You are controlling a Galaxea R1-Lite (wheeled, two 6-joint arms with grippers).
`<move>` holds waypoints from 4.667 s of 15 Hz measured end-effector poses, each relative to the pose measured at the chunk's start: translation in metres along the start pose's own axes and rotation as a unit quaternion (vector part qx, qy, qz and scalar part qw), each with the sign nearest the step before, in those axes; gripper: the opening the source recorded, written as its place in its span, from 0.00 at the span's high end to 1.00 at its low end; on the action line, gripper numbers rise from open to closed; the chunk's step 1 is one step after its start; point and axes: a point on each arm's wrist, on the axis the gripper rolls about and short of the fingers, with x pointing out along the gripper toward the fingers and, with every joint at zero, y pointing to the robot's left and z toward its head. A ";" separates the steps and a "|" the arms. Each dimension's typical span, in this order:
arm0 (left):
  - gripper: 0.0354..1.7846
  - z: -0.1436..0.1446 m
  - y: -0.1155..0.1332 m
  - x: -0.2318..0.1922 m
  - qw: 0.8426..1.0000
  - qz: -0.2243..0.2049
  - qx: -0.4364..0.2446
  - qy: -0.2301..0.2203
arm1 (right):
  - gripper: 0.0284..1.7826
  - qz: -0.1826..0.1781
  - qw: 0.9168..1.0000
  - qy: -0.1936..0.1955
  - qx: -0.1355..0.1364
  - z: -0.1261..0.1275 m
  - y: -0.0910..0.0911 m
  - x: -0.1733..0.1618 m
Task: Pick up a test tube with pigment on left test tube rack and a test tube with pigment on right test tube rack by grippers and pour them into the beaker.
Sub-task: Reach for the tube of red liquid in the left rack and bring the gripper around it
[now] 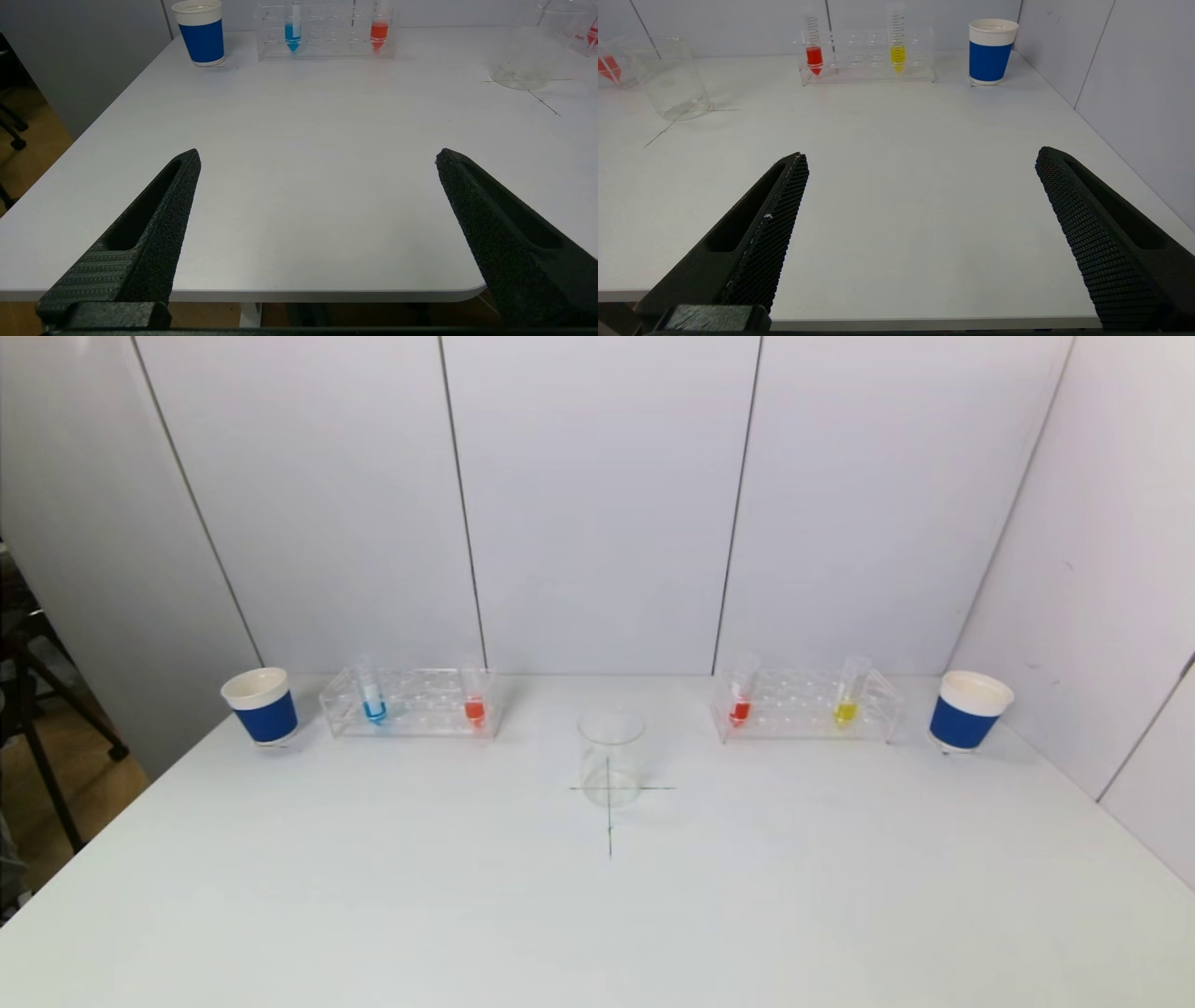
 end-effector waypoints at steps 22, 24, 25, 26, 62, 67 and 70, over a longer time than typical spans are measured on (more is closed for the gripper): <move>0.01 0.109 -0.001 -0.019 0.995 -0.022 0.045 -0.087 | 0.01 0.000 1.000 0.000 0.000 0.000 0.000 0.000; 0.01 0.133 -0.001 -0.007 0.996 -0.022 0.043 -0.069 | 0.01 0.000 1.000 0.000 0.000 0.000 0.000 0.000; 0.01 0.145 -0.001 0.004 0.997 -0.025 0.042 -0.057 | 0.01 0.000 1.000 0.000 0.000 0.000 0.000 0.000; 0.01 0.154 -0.002 0.015 0.998 -0.029 0.040 -0.047 | 0.01 0.000 1.000 0.000 0.000 0.000 0.000 0.000; 0.01 0.001 -0.092 0.383 0.996 -0.089 0.012 0.008 | 0.01 0.000 1.000 0.000 0.000 0.000 0.000 0.000; 0.01 -0.002 -0.098 0.402 0.996 -0.083 0.014 0.015 | 0.01 0.000 1.000 0.000 0.000 0.000 0.000 0.000; 0.01 -0.005 -0.100 0.407 0.996 -0.083 0.014 0.012 | 0.01 0.000 1.000 0.000 0.000 0.000 0.000 0.000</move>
